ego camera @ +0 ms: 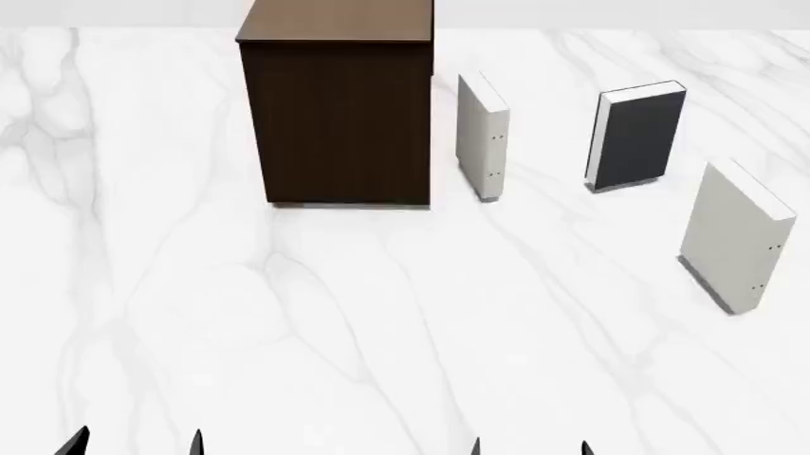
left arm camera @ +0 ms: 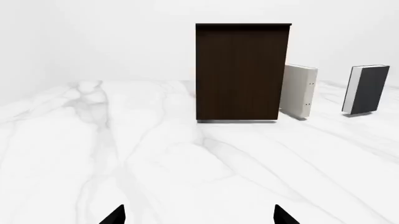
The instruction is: Pick up the book in the middle and place it on the cabinet shelf.
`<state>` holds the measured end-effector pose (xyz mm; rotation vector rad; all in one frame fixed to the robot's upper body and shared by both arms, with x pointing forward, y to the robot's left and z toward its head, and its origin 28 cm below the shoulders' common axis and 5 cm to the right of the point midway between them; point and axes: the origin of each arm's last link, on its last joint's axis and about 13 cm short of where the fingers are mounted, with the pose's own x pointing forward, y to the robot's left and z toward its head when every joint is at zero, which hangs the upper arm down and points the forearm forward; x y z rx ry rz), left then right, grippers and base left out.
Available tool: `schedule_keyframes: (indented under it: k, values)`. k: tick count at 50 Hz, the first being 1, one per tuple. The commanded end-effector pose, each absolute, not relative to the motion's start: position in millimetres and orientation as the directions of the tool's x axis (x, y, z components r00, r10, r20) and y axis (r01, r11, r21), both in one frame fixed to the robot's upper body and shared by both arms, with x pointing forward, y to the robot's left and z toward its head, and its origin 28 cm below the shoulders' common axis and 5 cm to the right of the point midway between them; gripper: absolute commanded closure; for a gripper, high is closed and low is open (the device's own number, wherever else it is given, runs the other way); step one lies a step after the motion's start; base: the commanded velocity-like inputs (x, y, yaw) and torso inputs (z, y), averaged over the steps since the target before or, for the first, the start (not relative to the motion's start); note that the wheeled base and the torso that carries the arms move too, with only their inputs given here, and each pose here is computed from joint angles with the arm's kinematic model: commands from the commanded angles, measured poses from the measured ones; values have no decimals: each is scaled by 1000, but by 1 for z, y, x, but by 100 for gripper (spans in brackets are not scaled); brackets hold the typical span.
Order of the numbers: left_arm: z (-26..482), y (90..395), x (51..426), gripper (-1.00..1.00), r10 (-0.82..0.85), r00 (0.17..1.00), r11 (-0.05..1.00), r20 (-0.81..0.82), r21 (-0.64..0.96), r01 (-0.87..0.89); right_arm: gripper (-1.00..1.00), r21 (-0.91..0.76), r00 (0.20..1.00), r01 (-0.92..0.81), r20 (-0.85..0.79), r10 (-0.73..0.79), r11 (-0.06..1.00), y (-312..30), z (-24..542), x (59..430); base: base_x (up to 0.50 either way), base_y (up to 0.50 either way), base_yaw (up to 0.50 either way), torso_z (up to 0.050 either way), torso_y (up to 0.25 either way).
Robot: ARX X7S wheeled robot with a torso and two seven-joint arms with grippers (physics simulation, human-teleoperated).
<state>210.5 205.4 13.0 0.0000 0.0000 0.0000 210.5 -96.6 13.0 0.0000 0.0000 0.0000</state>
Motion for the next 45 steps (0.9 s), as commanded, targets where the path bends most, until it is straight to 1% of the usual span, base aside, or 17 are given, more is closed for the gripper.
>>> schedule_keyframes:
  k: [1,41,42,43,44,45]
  values:
    - [12,205,211,-100,0,1000,1000,0,0,0,-100,-2,1000,0,-1,0,1000,-96,13,211,0,0,0,0,0]
    - [11,205,210,-100,7,1000,1000,-10,18,-7,-100,-2,1000,-3,-7,3,1000,-96,12,210,0,0,0,0,0]
    - [12,205,210,-100,9,1000,1000,-2,21,-9,-100,-3,1000,-2,-5,2,1000,-96,12,210,0,0,0,0,0]
    - [15,206,210,-100,28,998,999,54,39,-30,-100,-6,1000,5,23,-5,1000,-96,15,210,0,0,0,0,0]
    - [19,207,210,-100,41,995,998,96,43,-45,-100,-9,998,12,60,-11,1000,-96,18,210,0,0,0,0,0]
    - [27,208,210,-100,60,984,997,169,34,-67,-100,-16,991,22,135,-19,1000,-96,24,210,0,0,0,0,0]
